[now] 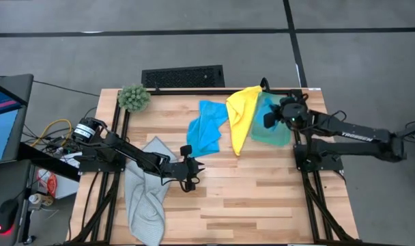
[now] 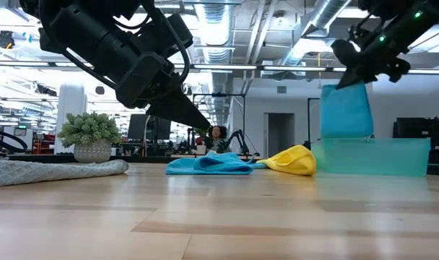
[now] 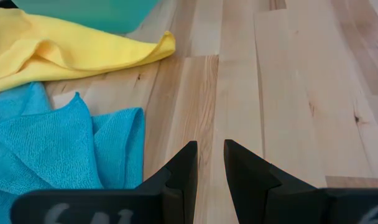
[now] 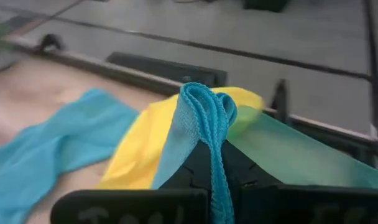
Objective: Fold microfiber towels
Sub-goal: Put the folded microfiber cloth in the bin
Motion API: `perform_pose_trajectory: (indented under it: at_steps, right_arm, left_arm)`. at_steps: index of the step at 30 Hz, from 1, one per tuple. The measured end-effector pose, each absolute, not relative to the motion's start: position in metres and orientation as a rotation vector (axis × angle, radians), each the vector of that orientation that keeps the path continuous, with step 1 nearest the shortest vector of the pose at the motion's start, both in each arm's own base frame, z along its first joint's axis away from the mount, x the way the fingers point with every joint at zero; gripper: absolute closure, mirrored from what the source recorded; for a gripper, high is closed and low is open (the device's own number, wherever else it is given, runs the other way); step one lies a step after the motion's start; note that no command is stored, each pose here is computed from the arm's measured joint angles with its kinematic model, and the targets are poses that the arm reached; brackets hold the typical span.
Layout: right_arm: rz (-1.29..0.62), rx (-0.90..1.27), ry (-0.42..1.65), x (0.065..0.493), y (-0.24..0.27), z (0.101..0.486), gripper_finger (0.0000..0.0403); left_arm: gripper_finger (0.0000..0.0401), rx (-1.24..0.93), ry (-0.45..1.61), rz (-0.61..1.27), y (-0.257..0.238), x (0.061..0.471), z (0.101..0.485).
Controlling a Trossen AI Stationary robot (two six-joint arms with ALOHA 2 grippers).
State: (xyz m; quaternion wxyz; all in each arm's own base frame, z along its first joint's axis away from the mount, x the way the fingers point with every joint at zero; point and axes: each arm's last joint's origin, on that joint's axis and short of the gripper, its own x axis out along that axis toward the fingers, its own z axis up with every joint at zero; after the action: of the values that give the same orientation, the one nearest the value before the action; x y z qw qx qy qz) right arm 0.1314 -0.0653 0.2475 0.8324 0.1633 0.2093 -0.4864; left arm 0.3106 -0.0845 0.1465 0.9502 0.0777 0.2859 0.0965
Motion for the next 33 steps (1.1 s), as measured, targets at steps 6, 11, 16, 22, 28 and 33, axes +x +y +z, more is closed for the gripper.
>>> perform_pose_trajectory:
  at_steps: [6, 11, 16, 22, 28, 33]
  right_arm:
    - [-1.199, 0.487, 0.337, 0.126, -0.087, 0.247, 0.0381]
    - [-1.367, 0.659, 0.248, 0.129, -0.104, 0.237, 0.0381]
    - [-1.495, 0.753, 0.204, 0.141, -0.115, 0.22, 0.0381]
    - [-1.637, 0.833, 0.144, 0.155, -0.126, 0.197, 0.0381]
    - [-1.751, 0.858, 0.141, 0.161, -0.136, 0.175, 0.0381]
    - [-1.775, 0.811, 0.24, 0.161, -0.14, 0.164, 0.0372]
  left_arm:
    - [0.0329, 0.149, 0.579, 0.21, -0.084, 0.311, 0.146]
    - [0.0329, 0.147, 0.576, 0.221, -0.084, 0.311, 0.147]
    - [0.0328, 0.163, 0.578, 0.216, -0.084, 0.311, 0.147]
    - [0.0328, 0.185, 0.58, 0.21, -0.084, 0.311, 0.147]
    - [0.0328, 0.188, 0.581, 0.21, -0.084, 0.311, 0.146]
    - [0.0328, 0.187, 0.582, 0.211, -0.084, 0.311, 0.146]
